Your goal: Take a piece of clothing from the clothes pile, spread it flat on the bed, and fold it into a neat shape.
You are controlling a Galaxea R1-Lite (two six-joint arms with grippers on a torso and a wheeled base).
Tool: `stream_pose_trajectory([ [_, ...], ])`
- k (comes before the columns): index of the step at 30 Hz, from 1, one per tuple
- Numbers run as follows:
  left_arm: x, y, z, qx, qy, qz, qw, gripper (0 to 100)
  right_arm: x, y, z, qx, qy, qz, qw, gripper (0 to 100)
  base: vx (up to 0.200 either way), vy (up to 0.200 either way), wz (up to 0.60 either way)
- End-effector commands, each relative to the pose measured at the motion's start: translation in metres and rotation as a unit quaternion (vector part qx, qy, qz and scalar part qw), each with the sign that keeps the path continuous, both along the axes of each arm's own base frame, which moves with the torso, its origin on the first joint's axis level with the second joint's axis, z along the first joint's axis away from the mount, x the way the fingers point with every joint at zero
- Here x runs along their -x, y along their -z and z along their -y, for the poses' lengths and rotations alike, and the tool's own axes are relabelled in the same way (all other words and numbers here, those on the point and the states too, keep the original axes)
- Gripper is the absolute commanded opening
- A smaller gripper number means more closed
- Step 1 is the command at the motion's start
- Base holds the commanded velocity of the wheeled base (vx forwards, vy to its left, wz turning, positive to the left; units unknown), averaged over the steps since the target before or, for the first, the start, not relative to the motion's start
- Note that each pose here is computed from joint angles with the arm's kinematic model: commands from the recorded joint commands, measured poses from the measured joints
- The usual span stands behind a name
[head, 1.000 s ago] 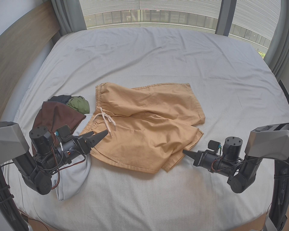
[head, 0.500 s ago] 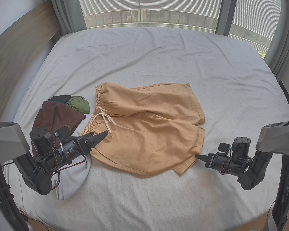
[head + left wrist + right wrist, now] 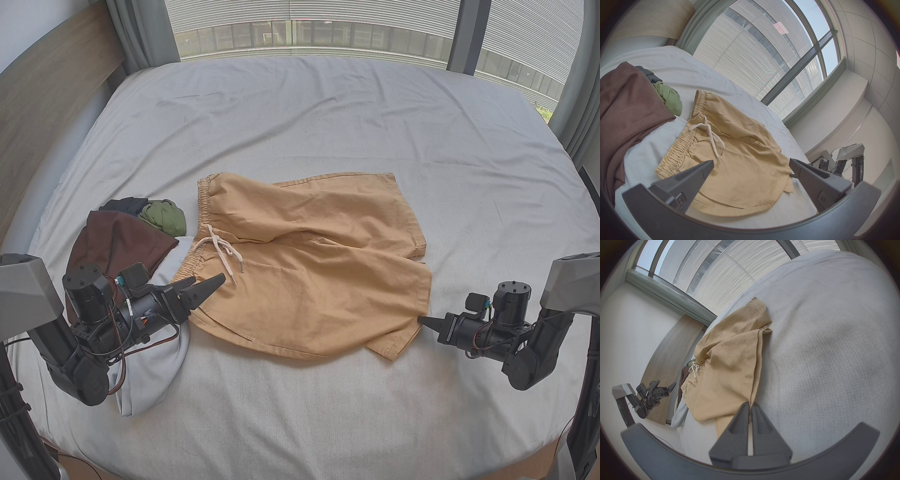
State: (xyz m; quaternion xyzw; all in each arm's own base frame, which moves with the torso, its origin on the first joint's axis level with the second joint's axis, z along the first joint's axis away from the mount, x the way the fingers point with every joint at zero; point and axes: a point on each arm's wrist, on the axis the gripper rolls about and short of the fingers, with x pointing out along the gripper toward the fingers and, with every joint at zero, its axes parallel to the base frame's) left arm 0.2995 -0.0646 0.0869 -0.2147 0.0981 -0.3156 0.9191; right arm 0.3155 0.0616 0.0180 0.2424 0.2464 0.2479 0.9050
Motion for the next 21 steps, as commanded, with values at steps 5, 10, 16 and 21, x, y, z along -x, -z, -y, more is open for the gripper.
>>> stream_pose_trajectory([
  [5,-0.002,0.002,-0.001,0.000,-0.003,-0.002,1.0000,100,0.001,0.000,0.000,0.013,-0.007,0.012,0.9998,0,0.000,0.000,0.00],
  [10,-0.002,0.001,-0.001,0.000,-0.003,-0.001,1.0000,100,0.003,-0.001,-0.003,0.014,-0.011,0.012,0.9998,100,0.000,0.000,0.00],
  [16,-0.002,0.001,-0.001,0.000,-0.002,0.000,1.0000,100,0.019,-0.001,-0.016,0.012,-0.044,-0.004,0.9989,100,0.000,0.000,0.00],
  [21,-0.002,0.001,-0.004,0.001,-0.005,-0.002,1.0000,100,0.024,0.003,-0.024,0.014,-0.060,-0.012,0.9980,100,0.000,0.000,0.00],
])
